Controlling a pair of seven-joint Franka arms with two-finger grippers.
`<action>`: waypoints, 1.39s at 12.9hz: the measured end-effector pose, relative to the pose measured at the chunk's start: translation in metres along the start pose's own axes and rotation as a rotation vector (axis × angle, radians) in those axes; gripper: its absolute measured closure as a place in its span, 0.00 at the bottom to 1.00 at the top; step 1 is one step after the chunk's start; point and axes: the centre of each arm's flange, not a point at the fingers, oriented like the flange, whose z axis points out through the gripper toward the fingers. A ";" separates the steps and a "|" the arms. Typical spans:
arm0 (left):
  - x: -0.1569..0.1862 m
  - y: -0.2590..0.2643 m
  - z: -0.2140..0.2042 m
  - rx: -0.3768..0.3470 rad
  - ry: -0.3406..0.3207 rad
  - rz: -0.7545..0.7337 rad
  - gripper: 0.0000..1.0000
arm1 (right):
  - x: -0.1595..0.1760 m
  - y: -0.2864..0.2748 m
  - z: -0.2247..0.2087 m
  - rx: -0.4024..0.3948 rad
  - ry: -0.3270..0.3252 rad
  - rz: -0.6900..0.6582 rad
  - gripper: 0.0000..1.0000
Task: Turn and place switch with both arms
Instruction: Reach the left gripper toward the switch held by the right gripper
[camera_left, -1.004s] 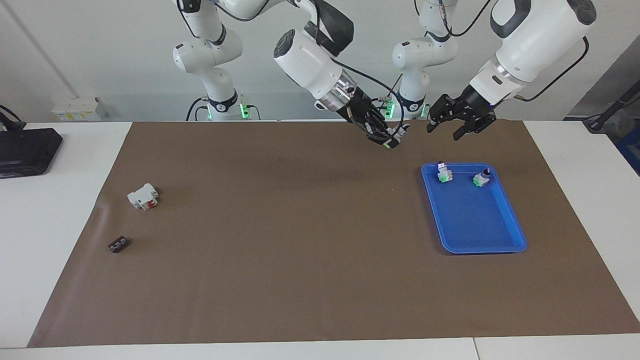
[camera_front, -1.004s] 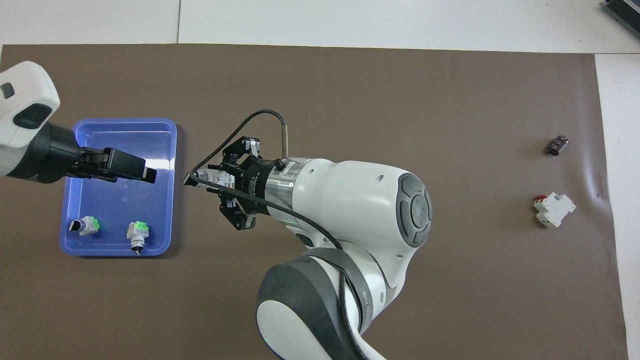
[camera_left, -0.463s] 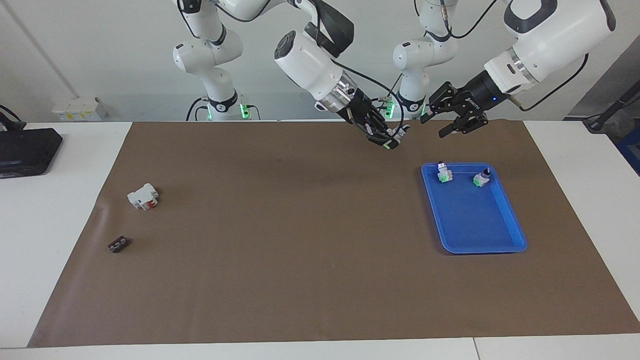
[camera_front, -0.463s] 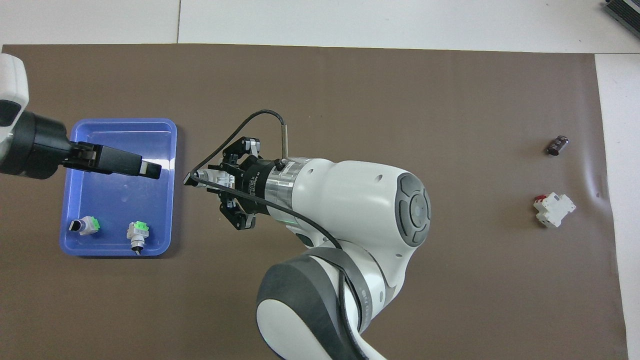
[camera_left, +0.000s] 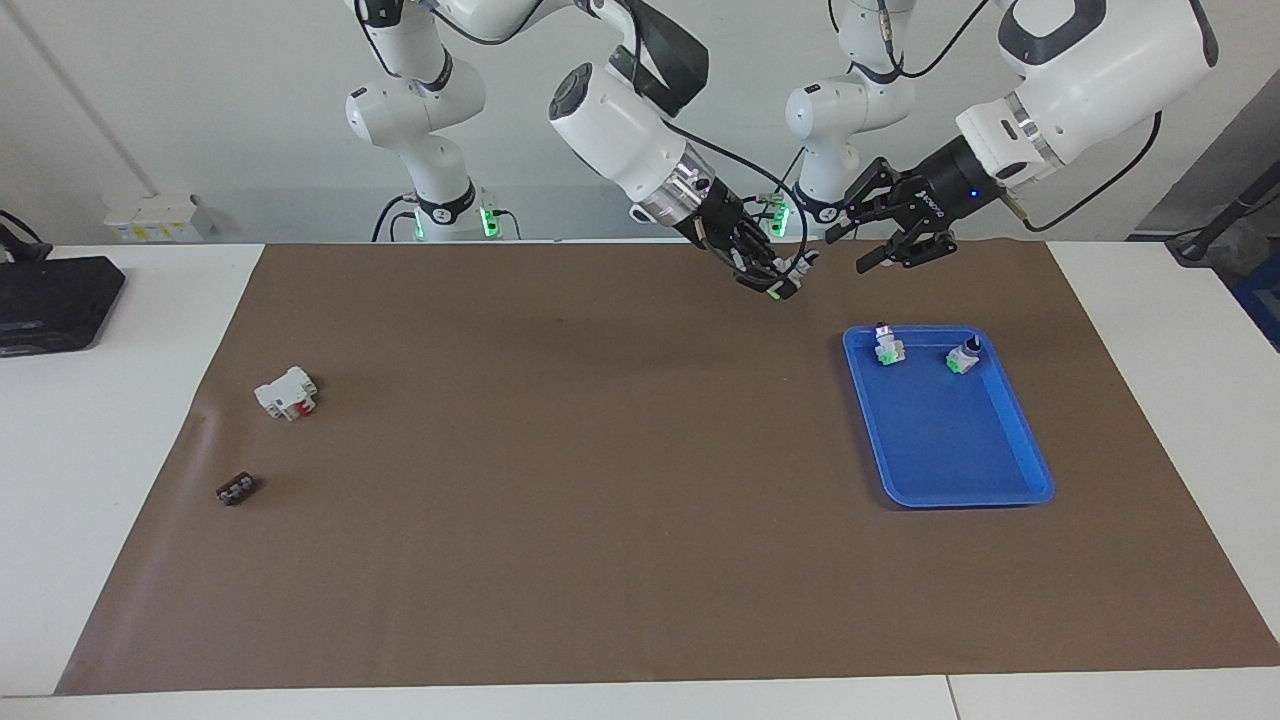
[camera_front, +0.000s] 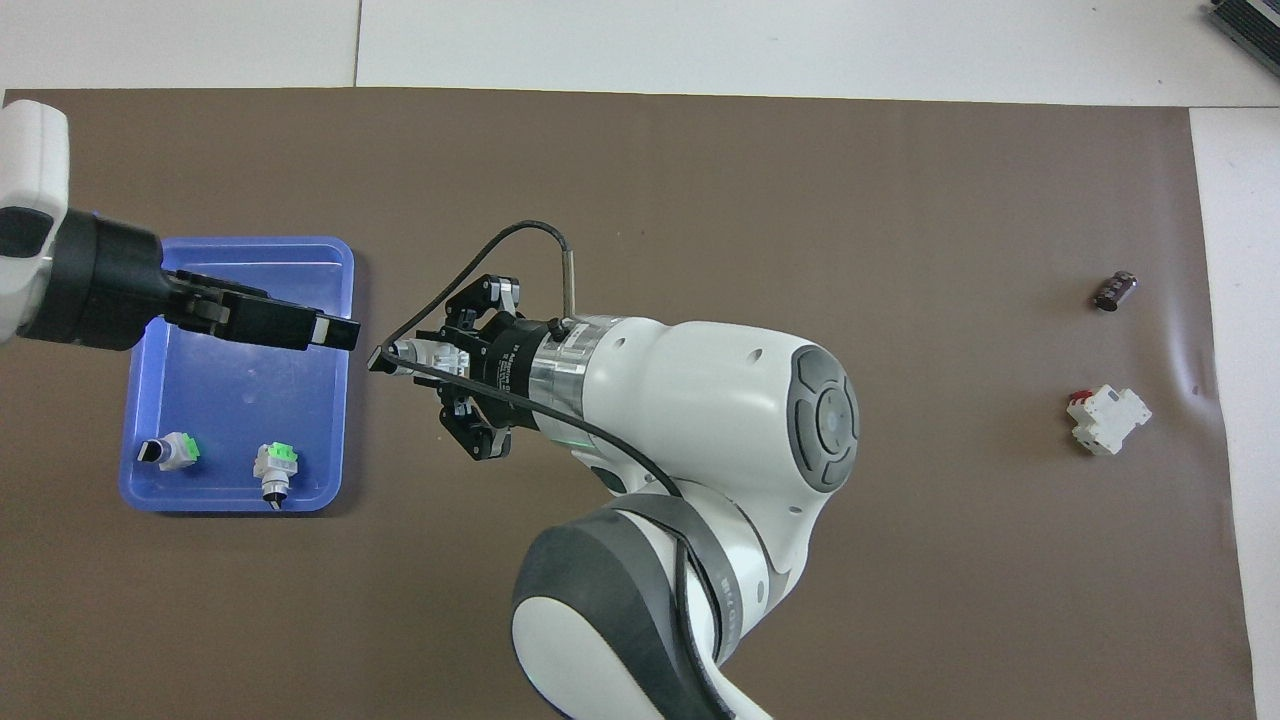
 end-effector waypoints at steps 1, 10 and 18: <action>0.002 0.002 0.002 0.004 0.012 0.011 0.50 | 0.000 0.000 0.000 0.000 0.000 0.000 0.67; 0.000 -0.002 0.025 0.004 0.007 0.055 0.52 | 0.002 0.001 0.002 -0.005 0.004 0.000 0.67; -0.008 0.004 0.030 -0.021 -0.057 0.065 0.52 | 0.003 0.002 0.003 -0.009 0.007 0.000 0.67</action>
